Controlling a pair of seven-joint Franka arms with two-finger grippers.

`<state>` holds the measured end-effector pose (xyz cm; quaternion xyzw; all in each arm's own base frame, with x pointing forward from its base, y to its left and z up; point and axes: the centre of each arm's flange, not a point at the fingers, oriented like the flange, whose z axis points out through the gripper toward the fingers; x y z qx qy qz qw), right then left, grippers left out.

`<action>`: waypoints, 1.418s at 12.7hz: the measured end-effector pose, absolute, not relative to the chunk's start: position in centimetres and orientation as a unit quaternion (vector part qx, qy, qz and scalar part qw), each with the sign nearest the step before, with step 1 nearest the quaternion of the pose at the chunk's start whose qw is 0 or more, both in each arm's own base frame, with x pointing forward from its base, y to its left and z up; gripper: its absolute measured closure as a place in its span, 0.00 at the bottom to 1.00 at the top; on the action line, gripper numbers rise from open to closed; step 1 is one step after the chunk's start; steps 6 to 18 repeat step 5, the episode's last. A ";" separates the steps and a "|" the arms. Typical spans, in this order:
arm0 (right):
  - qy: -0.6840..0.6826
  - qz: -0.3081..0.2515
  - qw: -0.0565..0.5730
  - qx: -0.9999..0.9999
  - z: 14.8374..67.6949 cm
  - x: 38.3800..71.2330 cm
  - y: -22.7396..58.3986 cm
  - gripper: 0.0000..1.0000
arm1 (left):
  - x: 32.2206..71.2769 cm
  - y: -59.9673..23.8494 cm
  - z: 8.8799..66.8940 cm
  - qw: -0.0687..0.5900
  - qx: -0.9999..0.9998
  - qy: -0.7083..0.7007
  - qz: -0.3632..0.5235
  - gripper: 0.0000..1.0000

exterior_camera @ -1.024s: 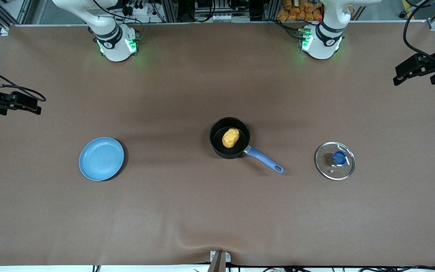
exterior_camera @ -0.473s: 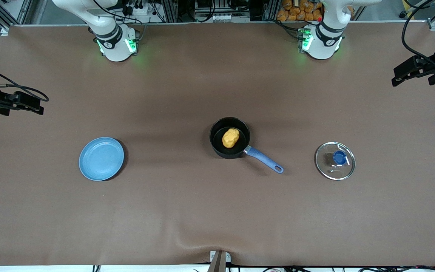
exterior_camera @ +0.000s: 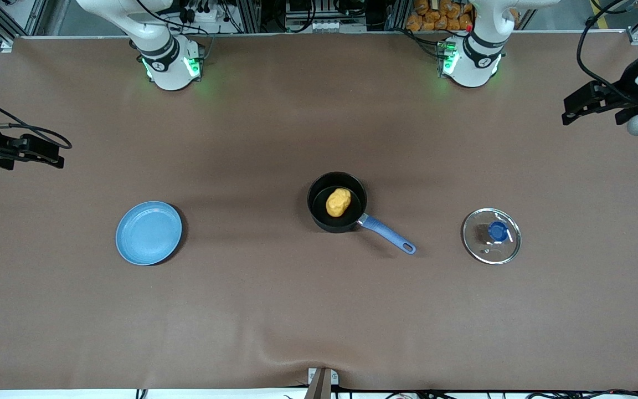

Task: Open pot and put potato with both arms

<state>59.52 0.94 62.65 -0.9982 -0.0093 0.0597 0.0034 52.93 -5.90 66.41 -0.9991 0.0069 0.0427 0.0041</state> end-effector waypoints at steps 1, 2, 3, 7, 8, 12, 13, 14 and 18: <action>-0.009 0.060 0.003 -0.998 62.6 59.5 0.9 0.00 | 52.9 -6.0 66.5 0.004 -0.999 0.008 0.042 0.00; -0.009 0.059 0.003 -0.998 62.7 59.5 0.9 0.00 | 52.9 -6.0 66.5 0.004 -0.999 0.008 0.042 0.00; -0.009 0.059 0.003 -0.998 62.7 59.5 0.9 0.00 | 52.9 -6.0 66.5 0.004 -0.999 0.008 0.042 0.00; -0.009 0.058 0.003 -0.998 62.7 59.6 0.9 0.00 | 52.9 -6.0 66.5 0.004 -0.999 0.008 0.042 0.00; -0.009 0.058 0.003 -0.998 62.7 59.6 0.9 0.00 | 52.9 -6.0 66.5 0.004 -0.999 0.008 0.042 0.00; -0.009 0.058 0.003 -0.998 62.7 59.6 0.9 0.00 | 52.9 -6.0 66.5 0.004 -0.999 0.008 0.042 0.00; -0.009 0.058 0.003 -0.998 62.7 59.6 0.9 0.00 | 52.9 -6.0 66.5 0.004 -0.999 0.008 0.042 0.00; -0.009 0.058 0.003 -0.998 62.7 59.6 0.9 0.00 | 52.9 -6.0 66.5 0.004 -0.999 0.008 0.042 0.00; -0.009 0.058 0.003 -0.998 62.7 59.6 0.9 0.00 | 52.9 -6.0 66.5 0.004 -0.999 0.008 0.042 0.00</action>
